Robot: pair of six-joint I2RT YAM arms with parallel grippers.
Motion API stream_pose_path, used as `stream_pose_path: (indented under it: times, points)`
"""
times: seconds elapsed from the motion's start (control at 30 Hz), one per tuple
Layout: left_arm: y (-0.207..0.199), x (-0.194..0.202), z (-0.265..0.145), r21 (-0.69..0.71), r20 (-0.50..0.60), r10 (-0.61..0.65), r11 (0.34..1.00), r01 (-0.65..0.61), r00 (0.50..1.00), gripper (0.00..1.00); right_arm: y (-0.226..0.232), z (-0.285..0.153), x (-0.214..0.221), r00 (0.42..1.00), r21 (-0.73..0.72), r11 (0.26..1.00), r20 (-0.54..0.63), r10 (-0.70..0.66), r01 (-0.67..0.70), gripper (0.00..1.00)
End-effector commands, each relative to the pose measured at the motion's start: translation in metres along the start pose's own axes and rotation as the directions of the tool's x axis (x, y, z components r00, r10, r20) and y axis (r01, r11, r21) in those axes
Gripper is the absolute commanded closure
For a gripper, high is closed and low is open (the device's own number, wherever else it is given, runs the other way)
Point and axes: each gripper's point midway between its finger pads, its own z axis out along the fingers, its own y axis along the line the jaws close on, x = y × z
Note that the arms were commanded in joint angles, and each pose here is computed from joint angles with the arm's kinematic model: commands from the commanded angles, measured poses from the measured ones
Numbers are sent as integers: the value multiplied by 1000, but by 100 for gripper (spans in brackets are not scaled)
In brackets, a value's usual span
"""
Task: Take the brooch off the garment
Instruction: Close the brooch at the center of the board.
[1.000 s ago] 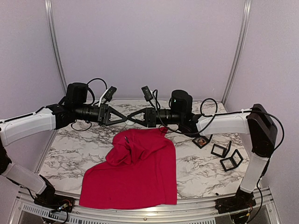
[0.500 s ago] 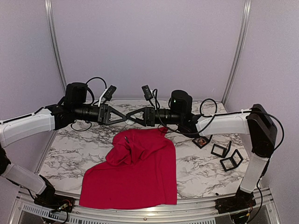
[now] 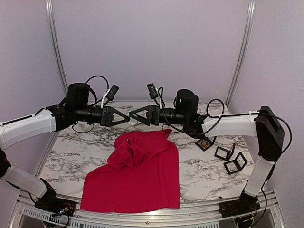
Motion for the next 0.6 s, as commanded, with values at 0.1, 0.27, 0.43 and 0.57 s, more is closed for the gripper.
stream_pose_path:
  times: [0.1,0.27,0.43,0.57]
  points:
    - [15,-23,-2,-148,22,215,966,-210,976,100,11,-18,-37,996,26,999,79,-30,28,10]
    - [23,-45,-3,-302,15,404,874,-381,915,100,10,-22,-49,996,47,999,80,-30,26,7]
    - [16,-67,-3,-446,-17,621,697,-562,784,100,5,-28,-61,995,54,999,96,-6,1,7]
    - [9,-78,-4,-538,-81,736,535,-651,672,100,-1,-34,-67,994,63,997,107,27,-34,8]
